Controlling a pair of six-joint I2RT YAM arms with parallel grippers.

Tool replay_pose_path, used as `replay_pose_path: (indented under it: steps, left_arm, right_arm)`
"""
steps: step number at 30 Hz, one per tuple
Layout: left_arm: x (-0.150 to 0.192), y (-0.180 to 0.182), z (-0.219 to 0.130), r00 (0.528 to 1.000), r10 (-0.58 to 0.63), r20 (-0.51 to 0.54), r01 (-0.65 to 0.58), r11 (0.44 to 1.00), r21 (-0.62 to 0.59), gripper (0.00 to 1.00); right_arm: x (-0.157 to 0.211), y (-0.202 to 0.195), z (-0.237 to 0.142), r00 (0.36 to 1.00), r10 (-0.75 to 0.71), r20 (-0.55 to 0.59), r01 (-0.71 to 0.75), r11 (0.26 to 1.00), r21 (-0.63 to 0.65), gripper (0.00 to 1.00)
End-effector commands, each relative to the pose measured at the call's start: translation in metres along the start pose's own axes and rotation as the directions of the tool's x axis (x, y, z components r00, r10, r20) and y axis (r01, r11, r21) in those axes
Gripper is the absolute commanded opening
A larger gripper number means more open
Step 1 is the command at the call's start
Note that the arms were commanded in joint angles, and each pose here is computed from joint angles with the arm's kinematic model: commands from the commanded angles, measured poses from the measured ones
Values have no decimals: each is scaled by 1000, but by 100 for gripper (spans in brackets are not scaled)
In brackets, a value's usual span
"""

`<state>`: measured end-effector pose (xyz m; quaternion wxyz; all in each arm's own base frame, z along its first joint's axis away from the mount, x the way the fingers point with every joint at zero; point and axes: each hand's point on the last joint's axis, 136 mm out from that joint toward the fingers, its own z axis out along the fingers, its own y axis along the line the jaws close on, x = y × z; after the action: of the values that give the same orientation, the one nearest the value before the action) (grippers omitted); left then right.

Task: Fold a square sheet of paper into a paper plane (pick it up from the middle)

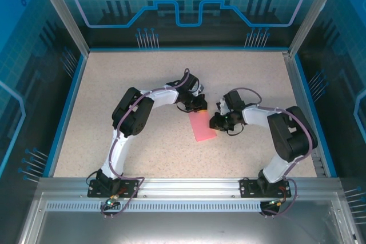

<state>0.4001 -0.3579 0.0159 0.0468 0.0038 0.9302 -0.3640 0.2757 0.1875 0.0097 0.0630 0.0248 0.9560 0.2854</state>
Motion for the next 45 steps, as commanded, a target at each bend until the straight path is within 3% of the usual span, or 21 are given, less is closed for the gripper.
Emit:
replay_pose_path:
  steps: [1, 7, 11, 16, 23, 28, 45]
  left_arm:
    - [13, 51, 12, 998, -54, -32, 48, 985, -164, 6]
    - [13, 49, 13, 998, -52, -36, 46, 987, -156, 7]
    - [11, 41, 9, 998, -45, -36, 40, 990, -133, 7]
    - [4, 6, -2, 999, -7, -36, 6, 999, -32, 8]
    - [-7, -21, -13, 1000, 24, -19, -24, 999, 28, 9]
    - [-10, -31, -14, 999, 34, -18, -32, 998, 59, 9]
    - [-8, 11, 9, 999, 9, -39, -11, 998, -64, 9]
  right_arm:
    - [66, -35, -5, 976, 117, -182, -98, 989, 111, 15]
    - [70, -36, -21, 982, 115, -149, -94, 986, 139, 15]
    - [37, -8, -38, 998, 55, -40, -52, 996, 75, 15]
    - [-8, 26, -51, 997, -1, 78, 2, 1000, -6, 15]
    - [-23, 36, -18, 1000, -17, 18, 17, 1000, -19, 15]
    - [-12, 20, 6, 998, 16, -54, -15, 1000, 20, 15]
    - [14, -3, 17, 988, 57, -145, -43, 994, 99, 15]
